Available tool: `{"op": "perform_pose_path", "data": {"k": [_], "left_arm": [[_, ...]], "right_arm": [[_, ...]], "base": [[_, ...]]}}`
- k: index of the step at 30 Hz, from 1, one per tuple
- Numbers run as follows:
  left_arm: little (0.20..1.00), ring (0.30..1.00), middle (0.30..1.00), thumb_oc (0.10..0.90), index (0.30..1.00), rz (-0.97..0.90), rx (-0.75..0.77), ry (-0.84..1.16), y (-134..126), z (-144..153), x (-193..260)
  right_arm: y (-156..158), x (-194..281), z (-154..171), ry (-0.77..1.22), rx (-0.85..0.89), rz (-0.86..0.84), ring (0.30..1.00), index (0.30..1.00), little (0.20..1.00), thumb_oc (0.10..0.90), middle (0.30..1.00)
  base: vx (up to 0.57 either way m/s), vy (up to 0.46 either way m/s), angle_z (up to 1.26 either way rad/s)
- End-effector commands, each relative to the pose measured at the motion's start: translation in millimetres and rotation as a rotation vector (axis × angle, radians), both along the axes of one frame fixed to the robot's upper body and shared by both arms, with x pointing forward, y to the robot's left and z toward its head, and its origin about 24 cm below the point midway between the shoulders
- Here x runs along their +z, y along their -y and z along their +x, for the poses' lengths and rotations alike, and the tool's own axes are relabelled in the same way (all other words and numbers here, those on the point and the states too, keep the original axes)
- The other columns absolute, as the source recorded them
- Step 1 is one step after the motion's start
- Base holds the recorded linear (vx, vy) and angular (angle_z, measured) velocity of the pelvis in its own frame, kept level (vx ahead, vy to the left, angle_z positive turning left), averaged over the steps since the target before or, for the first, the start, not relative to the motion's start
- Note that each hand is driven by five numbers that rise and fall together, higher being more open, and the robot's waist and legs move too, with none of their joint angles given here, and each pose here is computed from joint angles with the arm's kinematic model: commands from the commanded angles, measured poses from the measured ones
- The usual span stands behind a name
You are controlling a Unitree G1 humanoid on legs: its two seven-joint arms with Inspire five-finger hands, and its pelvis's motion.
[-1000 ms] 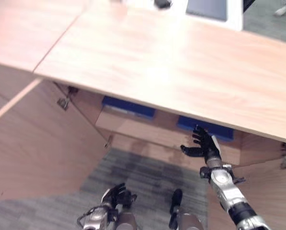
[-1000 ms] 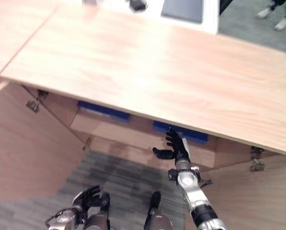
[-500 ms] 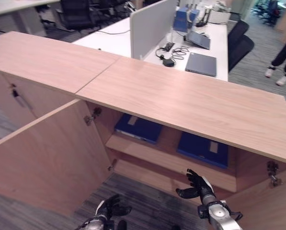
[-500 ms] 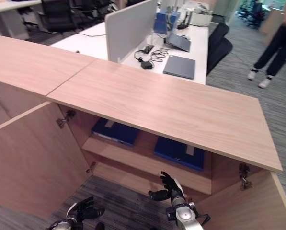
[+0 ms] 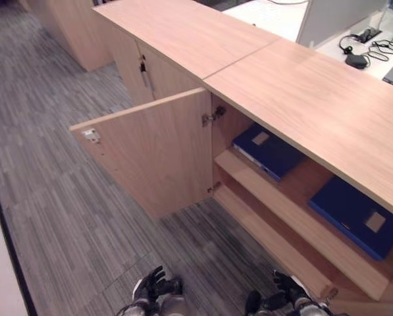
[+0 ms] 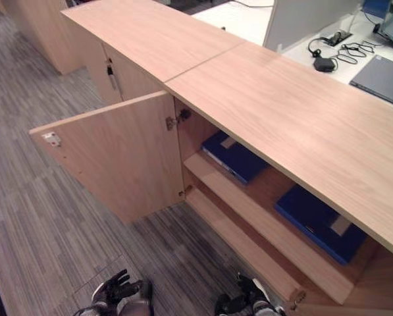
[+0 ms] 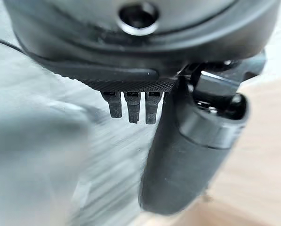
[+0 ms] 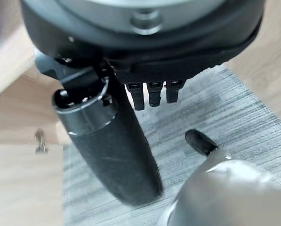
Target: Put the empty folder in the office cabinet
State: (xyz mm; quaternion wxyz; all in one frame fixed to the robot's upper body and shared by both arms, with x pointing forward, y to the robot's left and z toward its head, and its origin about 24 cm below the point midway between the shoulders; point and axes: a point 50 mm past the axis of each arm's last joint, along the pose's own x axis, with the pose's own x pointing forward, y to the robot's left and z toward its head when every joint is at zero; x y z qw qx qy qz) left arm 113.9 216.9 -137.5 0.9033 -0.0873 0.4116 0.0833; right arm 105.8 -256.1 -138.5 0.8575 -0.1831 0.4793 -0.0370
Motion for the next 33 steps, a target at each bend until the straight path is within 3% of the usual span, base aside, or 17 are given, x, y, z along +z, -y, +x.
{"op": "perform_pose_path", "data": {"k": [1, 11, 21, 25, 26, 27, 33], "left_arm": [[0.900, 0.900, 0.900, 0.800, 0.900, 0.119, -0.023, 0.038, -51.3, 1.4, 17.4], [0.900, 0.900, 0.900, 0.800, 0.900, 0.166, -0.122, -0.096, -23.7, 10.3, -3.7], [0.900, 0.900, 0.900, 0.800, 0.900, 0.226, -0.112, -0.136, -29.1, 11.8, -5.6], [0.900, 0.900, 0.900, 0.800, 0.900, 0.232, -0.129, -0.127, -25.3, 15.9, -5.4], [0.900, 0.900, 0.900, 0.800, 0.900, 0.233, -0.150, -0.162, -43.9, -2.0, -4.5], [0.900, 0.900, 0.900, 0.800, 0.900, 0.244, -0.129, -0.135, -47.3, 0.0, -1.2], [0.900, 0.900, 0.900, 0.800, 0.900, 0.257, -0.207, -0.065, -28.7, 19.2, 1.8]], "right_arm": [[6.8, 17.3, 44.6, 0.140, -0.005, 0.005, 0.900, 0.900, 0.900, 0.800, 0.900], [-10.1, 9.5, 49.7, 0.137, -0.115, 0.066, 0.900, 0.900, 0.900, 0.800, 0.900], [-42.2, 6.0, 61.6, 0.145, -0.084, 0.141, 0.900, 0.900, 0.900, 0.800, 0.900], [-44.0, -0.3, 46.6, 0.100, -0.052, 0.134, 0.900, 0.900, 0.900, 0.800, 0.900], [-34.3, 0.1, 41.2, 0.091, -0.049, 0.118, 0.900, 0.900, 0.900, 0.800, 0.900], [-29.7, 1.1, 39.8, 0.095, -0.047, 0.103, 0.900, 0.900, 0.900, 0.800, 0.900], [-18.9, -1.5, 28.8, 0.062, -0.069, 0.071, 0.900, 0.900, 0.900, 0.800, 0.900]], "base": [[-0.18, 0.104, 1.04], [0.01, 0.164, 0.65], [-0.01, 0.129, 0.01], [0.03, 0.009, 0.20], [0.04, -0.013, 0.65], [0.03, 0.005, 0.37], [0.04, -0.047, 0.01]]}}
